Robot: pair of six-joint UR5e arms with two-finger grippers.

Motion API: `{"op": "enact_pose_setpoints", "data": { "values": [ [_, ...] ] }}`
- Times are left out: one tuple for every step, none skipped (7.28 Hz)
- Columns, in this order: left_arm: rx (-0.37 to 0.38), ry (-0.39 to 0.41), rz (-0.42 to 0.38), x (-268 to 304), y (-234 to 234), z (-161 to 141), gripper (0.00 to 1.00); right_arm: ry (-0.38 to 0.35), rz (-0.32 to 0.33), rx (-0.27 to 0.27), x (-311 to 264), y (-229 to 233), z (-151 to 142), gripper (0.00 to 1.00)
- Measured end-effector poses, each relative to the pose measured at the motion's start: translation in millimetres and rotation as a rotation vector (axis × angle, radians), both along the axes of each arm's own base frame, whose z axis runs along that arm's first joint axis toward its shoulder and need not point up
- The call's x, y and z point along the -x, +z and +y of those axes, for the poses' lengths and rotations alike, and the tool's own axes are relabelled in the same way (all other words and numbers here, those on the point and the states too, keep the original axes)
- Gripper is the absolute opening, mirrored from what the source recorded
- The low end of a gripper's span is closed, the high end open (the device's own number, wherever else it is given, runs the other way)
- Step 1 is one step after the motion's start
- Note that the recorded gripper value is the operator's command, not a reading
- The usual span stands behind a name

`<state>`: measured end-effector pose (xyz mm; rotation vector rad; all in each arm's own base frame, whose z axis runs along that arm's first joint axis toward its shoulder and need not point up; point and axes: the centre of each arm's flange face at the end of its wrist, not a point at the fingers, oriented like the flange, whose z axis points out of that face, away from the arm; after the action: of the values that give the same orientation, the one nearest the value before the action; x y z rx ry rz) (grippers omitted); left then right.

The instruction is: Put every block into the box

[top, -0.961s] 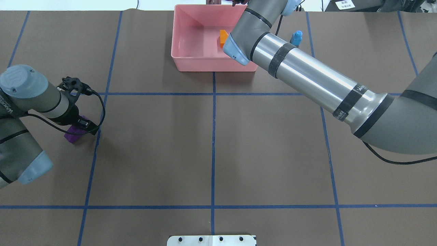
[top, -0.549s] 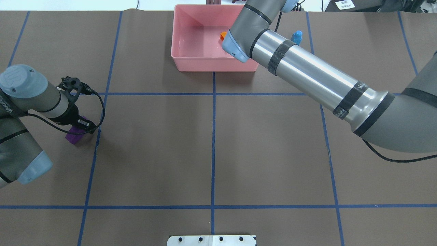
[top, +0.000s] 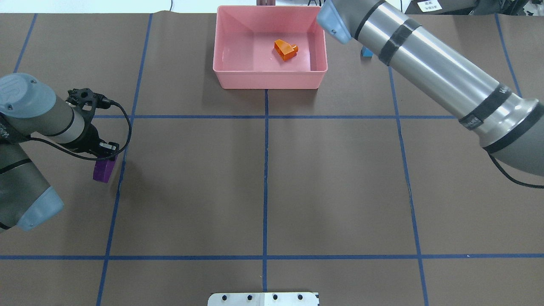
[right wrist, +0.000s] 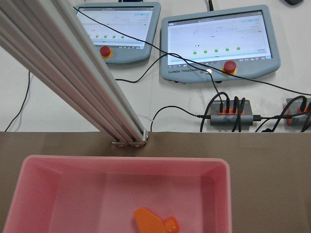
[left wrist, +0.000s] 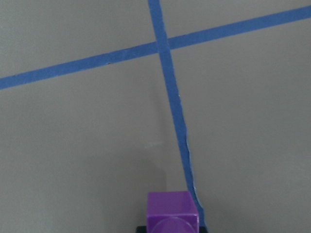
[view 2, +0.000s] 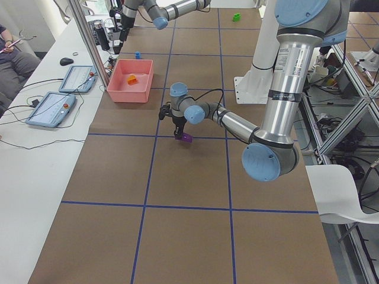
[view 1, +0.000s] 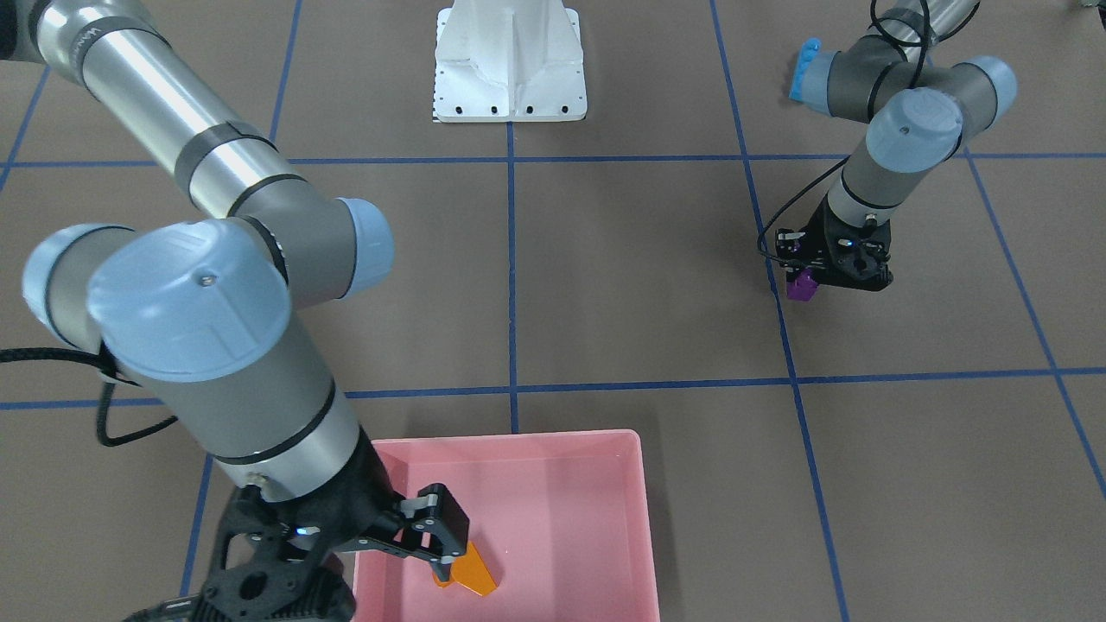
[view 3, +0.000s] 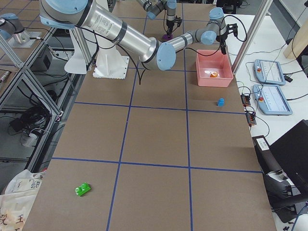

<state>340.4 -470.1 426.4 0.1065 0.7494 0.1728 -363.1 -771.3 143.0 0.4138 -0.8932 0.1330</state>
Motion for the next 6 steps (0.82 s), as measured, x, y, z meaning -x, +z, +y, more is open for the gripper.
{"op": "enact_pose_setpoints", "data": {
  "values": [
    [0.023, -0.02, 0.009, 7.6, -43.2, -14.5, 0.0, -0.028, 0.058, -0.023, -22.5, 20.9, 1.3, 0.99],
    [0.05, -0.048, 0.042, 21.9, -92.3, -37.4, 0.0, -0.03, 0.105, -0.047, -37.6, 50.4, 0.2, 0.99],
    [0.065, -0.084, 0.086, 40.1, -135.8, -62.4, 0.0, -0.017, 0.151, -0.082, -46.8, 81.6, -1.2, 0.99],
    [0.067, -0.126, 0.132, 53.2, -179.6, -94.7, 0.0, 0.008, 0.197, -0.108, -53.5, 110.4, -2.7, 0.99],
    [0.068, -0.163, 0.166, 51.8, -225.3, -132.7, 0.0, 0.031, 0.228, -0.126, -56.3, 134.9, -2.9, 0.99],
    [0.065, -0.191, 0.195, 37.7, -268.8, -172.1, 0.0, 0.048, 0.244, -0.146, -53.3, 160.9, -2.2, 0.99]
  ]
}}
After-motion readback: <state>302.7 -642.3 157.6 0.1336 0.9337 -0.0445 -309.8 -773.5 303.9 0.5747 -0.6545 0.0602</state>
